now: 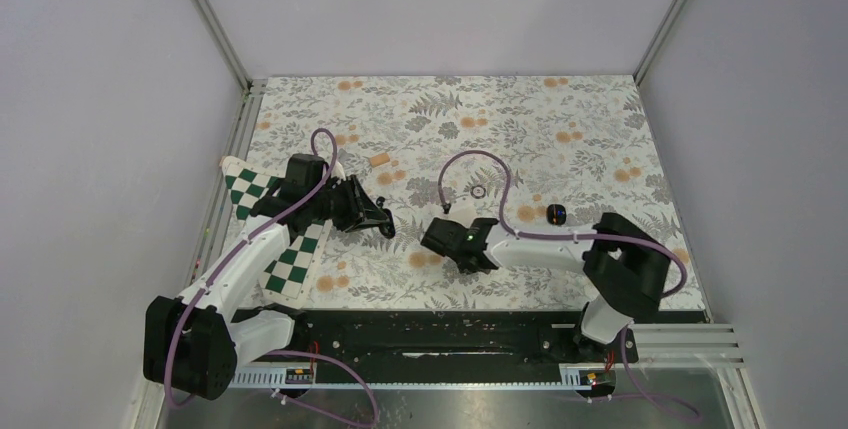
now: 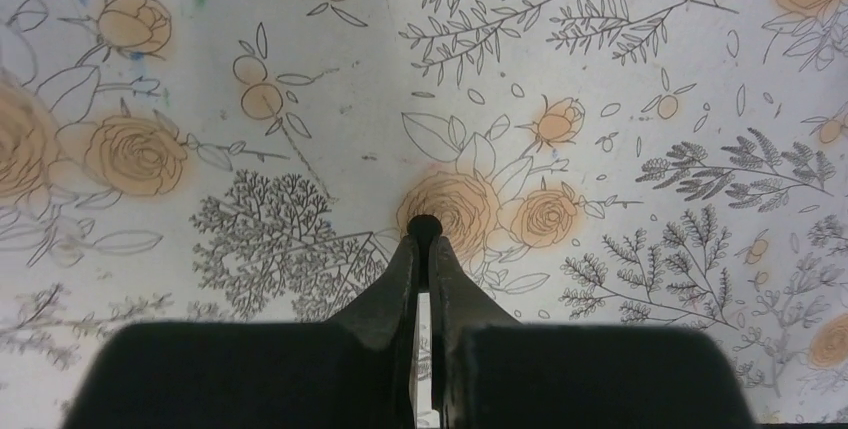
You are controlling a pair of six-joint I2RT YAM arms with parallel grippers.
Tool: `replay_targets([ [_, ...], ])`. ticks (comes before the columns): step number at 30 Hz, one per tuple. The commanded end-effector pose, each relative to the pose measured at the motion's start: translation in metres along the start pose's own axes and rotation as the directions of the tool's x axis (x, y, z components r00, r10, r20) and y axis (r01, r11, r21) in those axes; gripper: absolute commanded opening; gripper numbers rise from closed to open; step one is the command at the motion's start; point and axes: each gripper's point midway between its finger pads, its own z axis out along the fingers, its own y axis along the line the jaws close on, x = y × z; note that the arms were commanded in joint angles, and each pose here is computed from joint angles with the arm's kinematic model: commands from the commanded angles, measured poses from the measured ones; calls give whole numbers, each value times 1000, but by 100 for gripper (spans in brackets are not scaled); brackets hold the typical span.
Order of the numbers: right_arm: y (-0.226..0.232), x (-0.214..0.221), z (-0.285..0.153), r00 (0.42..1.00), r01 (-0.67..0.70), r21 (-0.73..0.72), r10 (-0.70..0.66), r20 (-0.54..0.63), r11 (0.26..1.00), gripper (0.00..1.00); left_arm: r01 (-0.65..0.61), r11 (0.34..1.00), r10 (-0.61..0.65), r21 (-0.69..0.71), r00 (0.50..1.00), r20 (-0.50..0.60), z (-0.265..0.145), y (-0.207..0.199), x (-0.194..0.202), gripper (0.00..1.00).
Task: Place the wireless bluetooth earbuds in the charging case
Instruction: Insert the right earbud into the right side groove of the charging case.
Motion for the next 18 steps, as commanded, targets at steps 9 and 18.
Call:
replay_targets([
  [9, -12, -56, -105, 878, -300, -585, 459, 140, 753, 0, -170, 938, 189, 301, 981, -37, -8, -61, 10, 0],
  [18, -33, -90, -178, 758, -267, -758, 616, 217, 595, 0, -317, 807, 379, 498, 925, -24, -28, -111, 33, 0],
])
